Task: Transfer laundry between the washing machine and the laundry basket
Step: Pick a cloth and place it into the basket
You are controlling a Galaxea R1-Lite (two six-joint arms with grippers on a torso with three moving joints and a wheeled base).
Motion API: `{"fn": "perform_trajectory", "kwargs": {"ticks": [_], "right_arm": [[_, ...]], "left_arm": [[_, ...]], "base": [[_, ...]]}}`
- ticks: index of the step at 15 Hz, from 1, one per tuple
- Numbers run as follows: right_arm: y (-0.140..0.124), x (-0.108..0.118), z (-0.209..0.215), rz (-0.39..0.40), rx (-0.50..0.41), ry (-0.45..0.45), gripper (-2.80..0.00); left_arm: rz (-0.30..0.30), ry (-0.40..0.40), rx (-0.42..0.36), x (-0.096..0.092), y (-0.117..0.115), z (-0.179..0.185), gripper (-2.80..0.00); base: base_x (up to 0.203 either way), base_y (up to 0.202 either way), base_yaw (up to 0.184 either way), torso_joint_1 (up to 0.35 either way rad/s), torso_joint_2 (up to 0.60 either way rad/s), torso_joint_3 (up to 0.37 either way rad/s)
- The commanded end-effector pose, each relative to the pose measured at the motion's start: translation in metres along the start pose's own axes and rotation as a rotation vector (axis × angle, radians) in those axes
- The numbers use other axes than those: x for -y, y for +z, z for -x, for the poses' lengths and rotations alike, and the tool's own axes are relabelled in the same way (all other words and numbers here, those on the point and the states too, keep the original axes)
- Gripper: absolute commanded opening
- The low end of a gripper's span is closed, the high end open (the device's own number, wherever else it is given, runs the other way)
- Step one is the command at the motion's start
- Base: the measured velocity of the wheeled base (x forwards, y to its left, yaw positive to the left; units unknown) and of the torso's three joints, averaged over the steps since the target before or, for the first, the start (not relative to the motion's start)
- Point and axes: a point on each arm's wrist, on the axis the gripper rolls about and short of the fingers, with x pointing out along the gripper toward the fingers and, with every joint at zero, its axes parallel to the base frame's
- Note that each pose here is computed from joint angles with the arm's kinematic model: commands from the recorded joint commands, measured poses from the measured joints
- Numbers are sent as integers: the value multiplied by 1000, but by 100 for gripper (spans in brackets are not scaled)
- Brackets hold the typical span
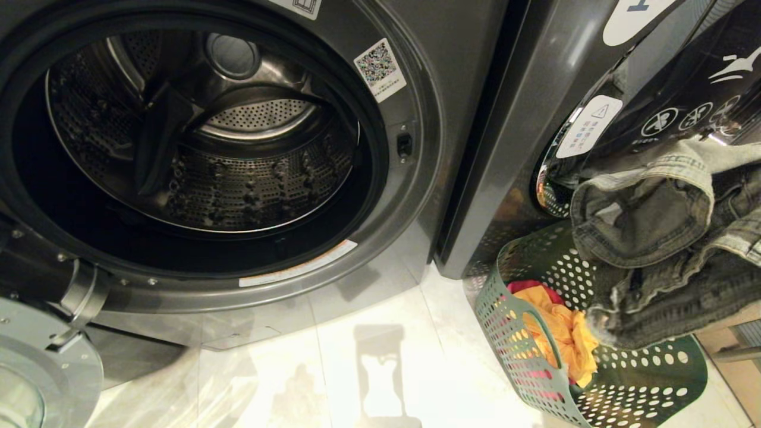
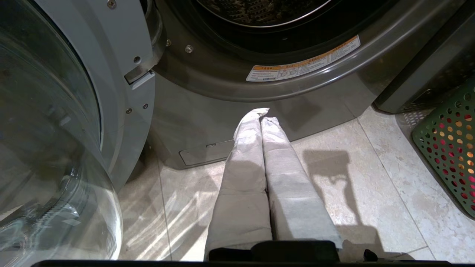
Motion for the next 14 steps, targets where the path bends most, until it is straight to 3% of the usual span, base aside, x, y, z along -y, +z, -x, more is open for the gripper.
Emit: {"fn": "perform_trajectory", "kwargs": {"ticks": [1, 5, 8, 9, 14], "right_arm": [[-24, -3, -1, 3, -79, 8, -280], [-68, -8, -14, 1, -247, 26, -280], [-78, -9, -29, -28, -264, 21, -280], [-77, -9, -32, -30, -255, 17, 0], [-75, -9, -32, -31, -246, 13, 0]], "left_arm": [[-1, 1, -40, 0, -11, -2, -280], [-1, 1, -42, 0, -11, -2, -280], [-1, 1, -41, 0, -11, -2, -280], [-1, 1, -41, 0, -11, -2, -280], [0, 3, -42, 0, -12, -2, -280]], "base": [[0, 0, 0, 0, 0, 0], [0, 0, 0, 0, 0, 0], [0, 0, 0, 0, 0, 0], [0, 0, 0, 0, 0, 0], [0, 0, 0, 0, 0, 0]]}}
